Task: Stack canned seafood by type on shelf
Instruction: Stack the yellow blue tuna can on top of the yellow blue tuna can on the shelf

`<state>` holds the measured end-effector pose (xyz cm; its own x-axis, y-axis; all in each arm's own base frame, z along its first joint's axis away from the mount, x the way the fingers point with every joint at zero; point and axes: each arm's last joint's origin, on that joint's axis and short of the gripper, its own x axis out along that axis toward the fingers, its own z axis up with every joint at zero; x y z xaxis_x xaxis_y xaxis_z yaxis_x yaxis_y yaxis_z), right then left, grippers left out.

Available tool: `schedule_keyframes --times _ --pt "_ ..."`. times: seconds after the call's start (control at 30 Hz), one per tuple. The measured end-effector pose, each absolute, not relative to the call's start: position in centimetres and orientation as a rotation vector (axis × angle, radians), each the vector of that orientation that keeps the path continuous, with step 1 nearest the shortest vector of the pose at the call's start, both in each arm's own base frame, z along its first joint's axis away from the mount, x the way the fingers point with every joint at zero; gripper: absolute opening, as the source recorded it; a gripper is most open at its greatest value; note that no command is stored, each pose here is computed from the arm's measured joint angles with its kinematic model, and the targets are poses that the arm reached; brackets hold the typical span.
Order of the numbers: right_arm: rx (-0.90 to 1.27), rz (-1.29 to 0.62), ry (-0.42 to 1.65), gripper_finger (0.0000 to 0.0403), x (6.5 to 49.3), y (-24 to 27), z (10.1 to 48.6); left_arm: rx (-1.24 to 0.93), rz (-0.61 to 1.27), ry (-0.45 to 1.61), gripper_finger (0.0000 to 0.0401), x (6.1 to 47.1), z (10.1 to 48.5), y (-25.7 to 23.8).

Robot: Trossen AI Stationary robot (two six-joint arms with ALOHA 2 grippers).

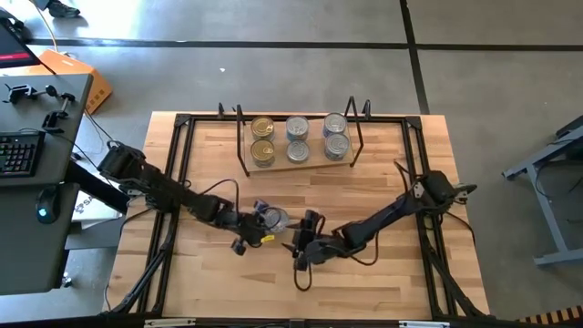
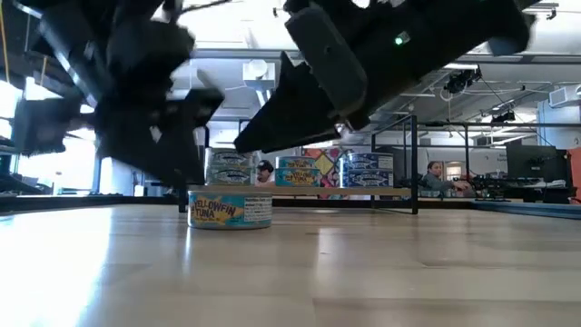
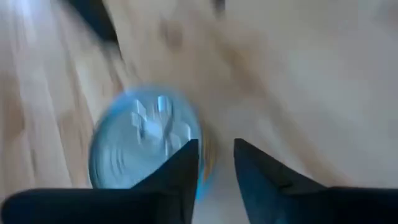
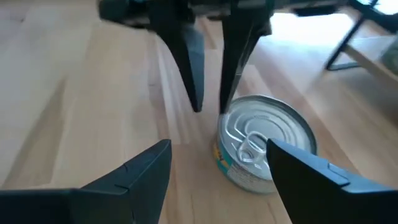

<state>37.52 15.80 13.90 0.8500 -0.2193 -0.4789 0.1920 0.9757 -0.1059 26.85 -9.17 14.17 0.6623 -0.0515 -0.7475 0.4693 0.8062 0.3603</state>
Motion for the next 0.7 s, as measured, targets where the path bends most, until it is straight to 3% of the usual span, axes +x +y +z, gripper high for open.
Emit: schedule_keyframes --times 0.2,0.7 --pt "-0.123 -0.303 0.471 0.0256 36.6 17.3 14.0 0.642 -0.217 0.792 0.0128 26.2 12.4 -8.8" --pt "-0.123 -0.321 0.466 0.0256 36.5 17.5 14.0 0.739 -0.219 0.709 0.0111 27.7 10.7 -9.3"
